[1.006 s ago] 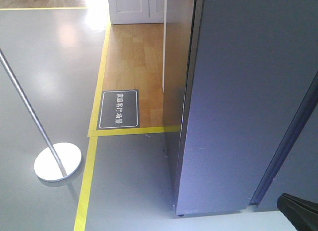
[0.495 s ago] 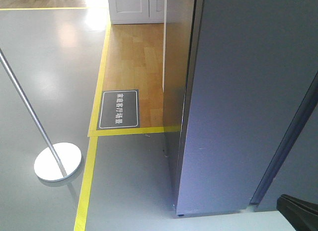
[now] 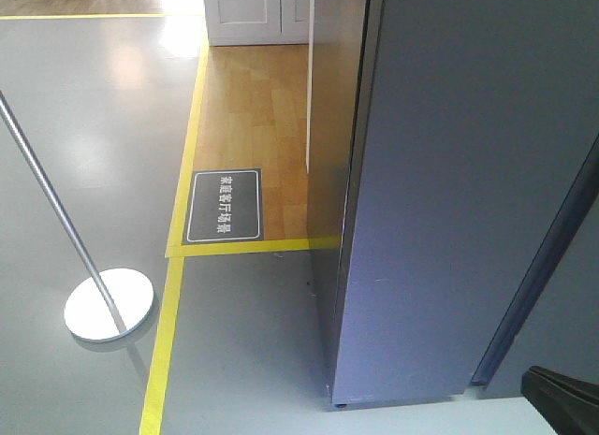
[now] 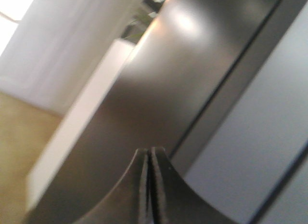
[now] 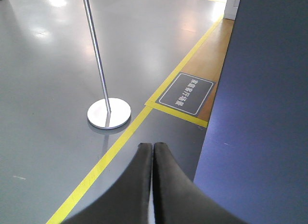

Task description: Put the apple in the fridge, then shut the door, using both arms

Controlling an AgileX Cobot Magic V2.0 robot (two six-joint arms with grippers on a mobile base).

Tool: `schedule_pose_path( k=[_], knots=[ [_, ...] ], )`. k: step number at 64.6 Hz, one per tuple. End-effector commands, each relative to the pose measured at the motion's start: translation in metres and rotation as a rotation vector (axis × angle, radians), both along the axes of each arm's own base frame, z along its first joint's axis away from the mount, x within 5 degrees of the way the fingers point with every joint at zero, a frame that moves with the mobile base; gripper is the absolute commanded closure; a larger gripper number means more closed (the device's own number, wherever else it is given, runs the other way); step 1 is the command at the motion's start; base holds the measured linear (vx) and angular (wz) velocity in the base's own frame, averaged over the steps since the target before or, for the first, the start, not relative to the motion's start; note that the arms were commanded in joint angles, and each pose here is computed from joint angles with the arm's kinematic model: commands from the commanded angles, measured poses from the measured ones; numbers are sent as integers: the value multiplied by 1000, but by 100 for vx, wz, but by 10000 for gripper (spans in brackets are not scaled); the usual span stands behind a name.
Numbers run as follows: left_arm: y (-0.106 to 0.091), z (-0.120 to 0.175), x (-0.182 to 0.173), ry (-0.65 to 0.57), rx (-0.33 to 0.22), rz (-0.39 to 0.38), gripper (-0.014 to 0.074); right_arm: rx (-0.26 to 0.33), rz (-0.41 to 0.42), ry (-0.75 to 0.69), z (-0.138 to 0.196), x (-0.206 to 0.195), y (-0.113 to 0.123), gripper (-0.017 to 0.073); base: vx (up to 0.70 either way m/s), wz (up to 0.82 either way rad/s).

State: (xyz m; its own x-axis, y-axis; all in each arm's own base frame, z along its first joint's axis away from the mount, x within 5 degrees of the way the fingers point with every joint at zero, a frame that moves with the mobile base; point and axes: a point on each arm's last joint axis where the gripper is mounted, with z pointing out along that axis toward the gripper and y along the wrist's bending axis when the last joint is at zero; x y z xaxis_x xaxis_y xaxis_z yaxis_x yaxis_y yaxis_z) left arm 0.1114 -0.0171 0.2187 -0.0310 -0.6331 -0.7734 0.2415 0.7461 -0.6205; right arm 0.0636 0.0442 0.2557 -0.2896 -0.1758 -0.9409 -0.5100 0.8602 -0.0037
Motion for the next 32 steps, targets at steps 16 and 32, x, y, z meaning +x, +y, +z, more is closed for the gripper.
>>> schedule_pose_path(
  k=[16,32],
  knots=[
    [6,-23,1,227,228,77,600,30,-20,-42,10,2,-1,565,0,0],
    [10,-23,-12,253,252,126,600,30,-20,-42,10,2,-1,565,0,0]
  ],
)
